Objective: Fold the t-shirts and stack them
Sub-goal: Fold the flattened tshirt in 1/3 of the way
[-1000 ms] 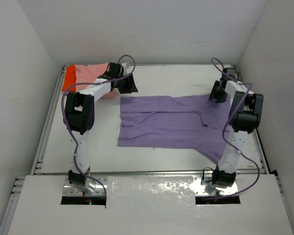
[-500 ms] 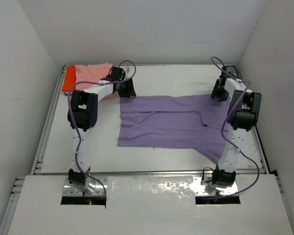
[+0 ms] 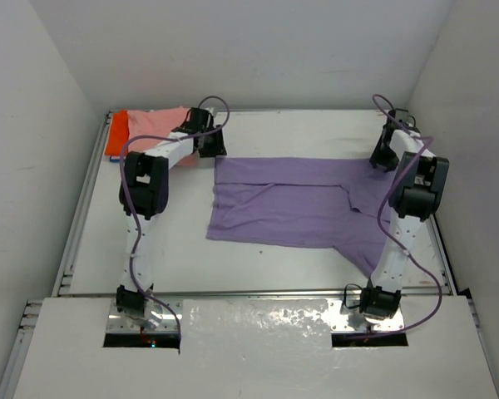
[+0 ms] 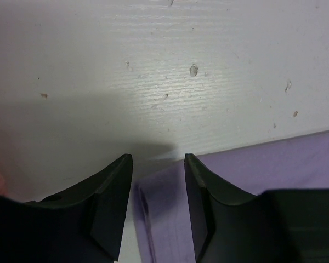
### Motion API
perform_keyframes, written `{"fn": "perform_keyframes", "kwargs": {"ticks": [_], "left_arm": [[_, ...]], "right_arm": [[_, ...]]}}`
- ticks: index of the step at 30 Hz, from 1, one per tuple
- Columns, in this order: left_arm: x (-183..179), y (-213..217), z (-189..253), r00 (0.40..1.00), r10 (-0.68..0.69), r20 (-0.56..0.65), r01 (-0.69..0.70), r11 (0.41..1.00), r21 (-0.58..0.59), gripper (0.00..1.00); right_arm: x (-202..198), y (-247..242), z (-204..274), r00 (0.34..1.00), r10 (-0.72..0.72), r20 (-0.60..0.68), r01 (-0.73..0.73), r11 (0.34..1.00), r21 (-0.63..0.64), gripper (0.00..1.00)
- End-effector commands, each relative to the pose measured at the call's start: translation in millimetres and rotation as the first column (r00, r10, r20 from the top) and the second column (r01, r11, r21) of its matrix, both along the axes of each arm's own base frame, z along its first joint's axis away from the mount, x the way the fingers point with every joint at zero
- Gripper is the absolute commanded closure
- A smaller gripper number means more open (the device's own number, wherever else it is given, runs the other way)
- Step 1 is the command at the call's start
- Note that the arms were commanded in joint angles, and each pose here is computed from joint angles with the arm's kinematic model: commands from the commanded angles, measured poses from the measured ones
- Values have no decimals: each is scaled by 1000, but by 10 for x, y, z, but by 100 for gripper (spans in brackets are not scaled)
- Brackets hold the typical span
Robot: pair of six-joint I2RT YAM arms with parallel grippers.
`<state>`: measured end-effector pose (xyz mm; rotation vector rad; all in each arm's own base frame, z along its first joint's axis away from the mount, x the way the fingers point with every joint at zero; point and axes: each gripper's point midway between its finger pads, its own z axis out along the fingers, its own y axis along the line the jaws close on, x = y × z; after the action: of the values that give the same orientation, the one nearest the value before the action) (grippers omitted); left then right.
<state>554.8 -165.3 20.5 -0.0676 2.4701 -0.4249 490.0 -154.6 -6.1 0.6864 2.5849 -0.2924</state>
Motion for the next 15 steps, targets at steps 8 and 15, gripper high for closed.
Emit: {"fn": "perform_keyframes", "kwargs": {"ticks": [8, 15], "left_arm": [[174, -43, 598, 994, -5, 106, 10, 999, -44, 56], [5, 20, 1359, 983, 10, 183, 0, 999, -52, 52]], "right_arm": [[175, 261, 171, 986, 127, 107, -140, 982, 123, 55], [-22, 475, 786, 986, 116, 123, -127, 988, 84, 53]]}}
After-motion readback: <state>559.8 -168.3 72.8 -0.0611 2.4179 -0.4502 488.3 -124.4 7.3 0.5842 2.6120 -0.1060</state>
